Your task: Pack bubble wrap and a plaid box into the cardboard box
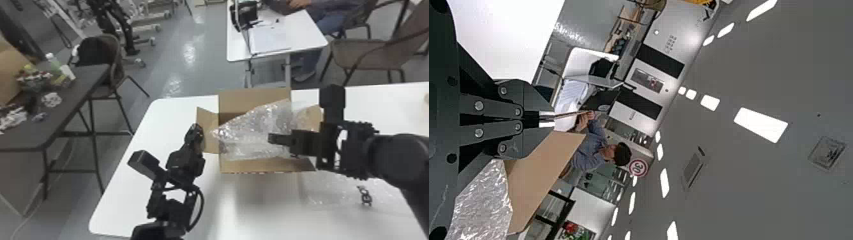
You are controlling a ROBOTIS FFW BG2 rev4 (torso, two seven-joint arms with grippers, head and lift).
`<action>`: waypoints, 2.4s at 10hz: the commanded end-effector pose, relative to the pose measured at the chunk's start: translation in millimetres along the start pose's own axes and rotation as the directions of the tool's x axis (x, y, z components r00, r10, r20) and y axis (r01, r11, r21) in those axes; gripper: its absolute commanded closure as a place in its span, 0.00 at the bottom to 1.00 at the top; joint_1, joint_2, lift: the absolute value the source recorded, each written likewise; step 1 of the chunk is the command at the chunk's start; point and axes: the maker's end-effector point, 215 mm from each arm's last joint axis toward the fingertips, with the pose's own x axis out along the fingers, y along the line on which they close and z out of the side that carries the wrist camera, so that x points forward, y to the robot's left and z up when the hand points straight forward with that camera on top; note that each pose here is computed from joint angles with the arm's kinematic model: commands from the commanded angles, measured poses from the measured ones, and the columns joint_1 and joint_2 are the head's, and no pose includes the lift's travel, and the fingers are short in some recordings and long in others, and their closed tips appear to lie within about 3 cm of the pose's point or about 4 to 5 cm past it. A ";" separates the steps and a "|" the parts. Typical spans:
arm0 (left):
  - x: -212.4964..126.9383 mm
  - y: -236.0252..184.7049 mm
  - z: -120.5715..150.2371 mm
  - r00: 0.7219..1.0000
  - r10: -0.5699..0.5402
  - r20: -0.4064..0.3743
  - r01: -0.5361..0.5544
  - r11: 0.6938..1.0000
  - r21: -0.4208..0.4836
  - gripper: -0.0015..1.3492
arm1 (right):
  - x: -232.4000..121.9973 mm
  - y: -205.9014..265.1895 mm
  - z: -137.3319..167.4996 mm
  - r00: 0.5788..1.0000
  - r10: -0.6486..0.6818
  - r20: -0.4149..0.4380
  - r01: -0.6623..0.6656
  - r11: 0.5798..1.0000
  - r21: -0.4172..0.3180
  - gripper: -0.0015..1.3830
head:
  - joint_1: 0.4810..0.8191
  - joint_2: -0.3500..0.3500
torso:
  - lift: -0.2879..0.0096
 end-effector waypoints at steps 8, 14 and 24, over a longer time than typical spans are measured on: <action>-3.8 14.4 -0.4 1.000 0.023 -0.011 -0.023 1.000 -0.009 0.89 | -135.8 4.3 135.8 0.883 0.109 0.457 -0.013 0.978 -0.208 0.08 | 0.55 0.88 | 0.60; -9.3 24.9 0.1 0.999 0.037 -0.017 -0.037 0.999 0.002 0.89 | -257.2 -86.4 103.2 0.686 0.137 0.715 0.229 0.891 -0.391 0.13 | 0.59 0.69 | 0.60; -17.1 31.7 -6.4 0.998 0.053 -0.033 -0.053 0.999 -0.002 0.89 | -396.8 -292.9 -30.4 0.550 -0.428 0.717 0.697 0.708 -0.112 0.20 | 0.63 0.28 | 0.60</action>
